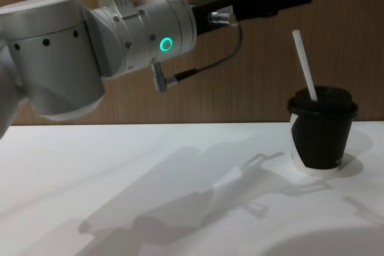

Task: Pick up the straw with one hand, pass it to the other hand, and insert it into the cup.

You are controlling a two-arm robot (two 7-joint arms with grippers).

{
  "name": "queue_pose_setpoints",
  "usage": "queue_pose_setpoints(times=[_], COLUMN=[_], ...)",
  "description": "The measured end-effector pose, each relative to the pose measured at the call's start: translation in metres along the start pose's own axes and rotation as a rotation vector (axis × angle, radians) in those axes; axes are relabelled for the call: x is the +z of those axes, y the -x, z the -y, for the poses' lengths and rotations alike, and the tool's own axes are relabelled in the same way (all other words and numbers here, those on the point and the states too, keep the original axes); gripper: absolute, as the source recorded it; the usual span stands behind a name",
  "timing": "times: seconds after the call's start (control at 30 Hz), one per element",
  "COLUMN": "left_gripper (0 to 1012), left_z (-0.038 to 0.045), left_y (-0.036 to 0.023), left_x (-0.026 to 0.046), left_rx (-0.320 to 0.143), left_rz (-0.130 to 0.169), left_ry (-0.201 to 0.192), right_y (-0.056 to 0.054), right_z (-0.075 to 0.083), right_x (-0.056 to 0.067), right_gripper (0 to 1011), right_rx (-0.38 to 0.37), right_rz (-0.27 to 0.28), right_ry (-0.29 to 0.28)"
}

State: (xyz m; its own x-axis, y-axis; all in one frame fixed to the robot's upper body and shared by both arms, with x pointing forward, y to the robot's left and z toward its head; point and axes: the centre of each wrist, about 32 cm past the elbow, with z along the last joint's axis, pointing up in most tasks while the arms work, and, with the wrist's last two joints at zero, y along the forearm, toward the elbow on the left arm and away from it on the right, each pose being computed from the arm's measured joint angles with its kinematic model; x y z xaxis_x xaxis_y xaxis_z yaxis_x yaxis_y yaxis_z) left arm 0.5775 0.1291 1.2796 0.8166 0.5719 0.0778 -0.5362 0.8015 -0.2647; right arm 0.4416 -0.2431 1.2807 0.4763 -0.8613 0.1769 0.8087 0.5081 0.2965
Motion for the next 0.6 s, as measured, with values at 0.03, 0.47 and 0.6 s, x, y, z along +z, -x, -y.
queue_pose_setpoints(times=[0.03, 0.47, 0.6], left_gripper=[1003, 1002, 1003], left_z=[0.0001, 0.0002, 0.0002], left_y=[0.0001, 0.0018, 0.0021], left_x=[-0.0002, -0.0048, -0.0056], left_rx=[-0.001, 0.01, 0.012], left_rz=[0.001, 0.018, 0.02], left_ry=[-0.002, -0.037, -0.042], right_y=[0.0001, -0.0013, -0.0015], right_z=[0.0001, 0.0014, 0.0014], right_x=[0.0, -0.0006, -0.0008], right_gripper=[1001, 1001, 1001], right_rx=[0.0, 0.043, 0.052], right_rz=[-0.001, 0.017, 0.022], right_ry=[0.002, 0.005, 0.004])
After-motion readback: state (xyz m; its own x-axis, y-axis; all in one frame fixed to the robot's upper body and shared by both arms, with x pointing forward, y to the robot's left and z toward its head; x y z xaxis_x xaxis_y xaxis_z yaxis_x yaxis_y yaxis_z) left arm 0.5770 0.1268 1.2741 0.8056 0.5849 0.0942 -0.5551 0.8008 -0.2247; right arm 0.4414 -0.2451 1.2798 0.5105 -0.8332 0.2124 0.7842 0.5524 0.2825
